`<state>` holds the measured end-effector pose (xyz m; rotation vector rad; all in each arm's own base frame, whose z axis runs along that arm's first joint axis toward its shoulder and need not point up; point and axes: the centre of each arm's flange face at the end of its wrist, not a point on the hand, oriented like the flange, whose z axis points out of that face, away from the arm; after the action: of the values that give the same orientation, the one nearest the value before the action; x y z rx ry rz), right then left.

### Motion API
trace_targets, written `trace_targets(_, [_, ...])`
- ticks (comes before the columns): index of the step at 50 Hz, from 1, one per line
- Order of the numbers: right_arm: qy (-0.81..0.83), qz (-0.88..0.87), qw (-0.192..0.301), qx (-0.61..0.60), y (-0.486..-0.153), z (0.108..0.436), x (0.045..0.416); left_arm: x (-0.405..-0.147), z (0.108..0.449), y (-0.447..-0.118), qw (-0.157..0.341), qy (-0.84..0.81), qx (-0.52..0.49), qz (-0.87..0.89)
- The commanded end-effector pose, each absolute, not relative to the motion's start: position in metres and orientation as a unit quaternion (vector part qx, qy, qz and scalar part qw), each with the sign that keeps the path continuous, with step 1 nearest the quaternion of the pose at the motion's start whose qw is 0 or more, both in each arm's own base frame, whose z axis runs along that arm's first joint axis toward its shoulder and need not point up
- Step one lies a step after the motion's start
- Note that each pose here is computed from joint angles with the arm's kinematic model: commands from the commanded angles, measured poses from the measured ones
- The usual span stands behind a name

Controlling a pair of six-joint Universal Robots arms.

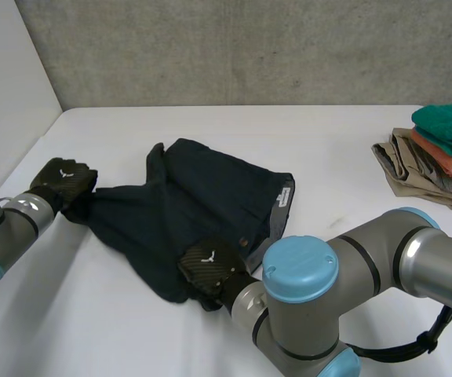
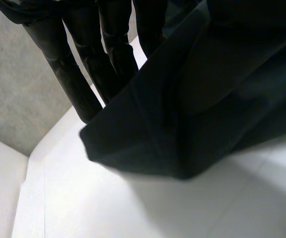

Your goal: Fold the laundry.

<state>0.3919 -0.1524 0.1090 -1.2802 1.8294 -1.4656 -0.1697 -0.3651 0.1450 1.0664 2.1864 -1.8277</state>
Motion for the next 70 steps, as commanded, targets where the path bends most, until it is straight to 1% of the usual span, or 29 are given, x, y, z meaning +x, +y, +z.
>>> trace_targets(1, [0.657,-0.576,0.196,-0.446,-0.163,0.134,0.384,-0.184,0.18,-0.352,0.063,0.688,0.351,-0.632])
trace_targets(2, [0.646,-0.598,0.193,-0.433,-0.167,0.159,0.38,-0.187,0.186,-0.349,0.063,0.684,0.349,-0.637])
trace_targets(4, [0.637,-0.623,0.186,-0.413,-0.178,0.184,0.37,-0.196,0.21,-0.337,0.055,0.67,0.337,-0.659])
trace_targets(6, [0.628,-0.66,0.163,-0.379,-0.203,0.217,0.349,-0.202,0.229,-0.328,0.04,0.659,0.323,-0.678])
trace_targets(7, [0.624,-0.672,0.152,-0.369,-0.211,0.228,0.341,-0.208,0.249,-0.317,0.02,0.648,0.306,-0.697])
trace_targets(10, [0.616,-0.689,0.113,-0.366,-0.228,0.262,0.314,-0.217,0.277,-0.298,-0.018,0.634,0.283,-0.719])
trace_targets(11, [0.611,-0.693,0.104,-0.368,-0.23,0.271,0.309,-0.221,0.297,-0.284,-0.041,0.623,0.269,-0.733])
trace_targets(14, [0.592,-0.711,0.062,-0.373,-0.24,0.306,0.289,-0.224,0.327,-0.257,-0.074,0.609,0.248,-0.75])
trace_targets(18, [0.595,-0.71,0.017,-0.378,-0.248,0.329,0.267,-0.228,0.336,-0.237,-0.1,0.621,0.244,-0.738])
trace_targets(24, [0.608,-0.695,0.0,-0.384,-0.251,0.337,0.257,-0.246,0.328,-0.216,-0.113,0.656,0.26,-0.699])
trace_targets(28, [0.625,-0.675,-0.004,-0.392,-0.258,0.325,0.255,-0.258,0.301,-0.23,-0.1,0.691,0.261,-0.667])
trace_targets(34, [0.662,-0.621,-0.017,-0.418,-0.29,0.273,0.263,-0.275,0.252,-0.265,-0.082,0.732,0.266,-0.622])
trace_targets(38, [0.663,-0.609,-0.024,-0.436,-0.304,0.252,0.27,-0.291,0.233,-0.299,-0.083,0.721,0.264,-0.635])
trace_targets(40, [0.657,-0.618,-0.031,-0.431,-0.317,0.247,0.274,-0.298,0.234,-0.313,-0.083,0.704,0.26,-0.655])
trace_targets(41, [0.642,-0.644,-0.042,-0.415,-0.333,0.252,0.278,-0.302,0.238,-0.321,-0.082,0.691,0.259,-0.67])
trace_targets(42, [0.63,-0.661,-0.048,-0.404,-0.341,0.257,0.281,-0.309,0.251,-0.337,-0.078,0.654,0.253,-0.709])
trace_targets(44, [0.598,-0.706,-0.064,-0.374,-0.356,0.273,0.284,-0.314,0.272,-0.349,-0.072,0.607,0.244,-0.753])
trace_targets(45, [0.553,-0.759,-0.078,-0.334,-0.368,0.3,0.287,-0.317,0.285,-0.353,-0.07,0.58,0.239,-0.775])
trace_targets(46, [0.526,-0.786,-0.082,-0.314,-0.373,0.314,0.289,-0.322,0.312,-0.358,-0.069,0.525,0.223,-0.819])
trace_targets(49, [0.416,-0.871,-0.081,-0.249,-0.382,0.357,0.294,-0.326,0.348,-0.358,-0.071,0.441,0.196,-0.873])
trace_targets(50, [0.391,-0.886,-0.079,-0.235,-0.381,0.368,0.294,-0.322,0.378,-0.354,-0.071,0.384,0.169,-0.905])
trace_targets(53, [0.326,-0.921,-0.071,-0.2,-0.373,0.395,0.292,-0.312,0.418,-0.34,-0.07,0.319,0.137,-0.935])
trace_targets(54, [0.325,-0.922,-0.066,-0.199,-0.372,0.397,0.291,-0.312,0.419,-0.338,-0.07,0.319,0.136,-0.935])
trace_targets(56, [0.332,-0.92,-0.057,-0.199,-0.37,0.394,0.291,-0.31,0.416,-0.337,-0.069,0.331,0.134,-0.932])
trace_targets(59, [0.36,-0.908,-0.035,-0.212,-0.369,0.381,0.292,-0.31,0.394,-0.336,-0.064,0.38,0.139,-0.912])
trace_targets(63, [0.411,-0.875,-0.009,-0.254,-0.363,0.349,0.293,-0.307,0.347,-0.335,-0.05,0.466,0.156,-0.869])
trace_targets(67, [0.484,-0.819,0.015,-0.309,-0.354,0.298,0.292,-0.306,0.294,-0.322,-0.048,0.547,0.19,-0.814])
trace_targets(68, [0.521,-0.787,0.026,-0.331,-0.347,0.273,0.291,-0.305,0.284,-0.318,-0.047,0.562,0.197,-0.802])
trace_targets(70, [0.558,-0.75,0.039,-0.353,-0.337,0.248,0.29,-0.302,0.247,-0.303,-0.047,0.617,0.222,-0.754])
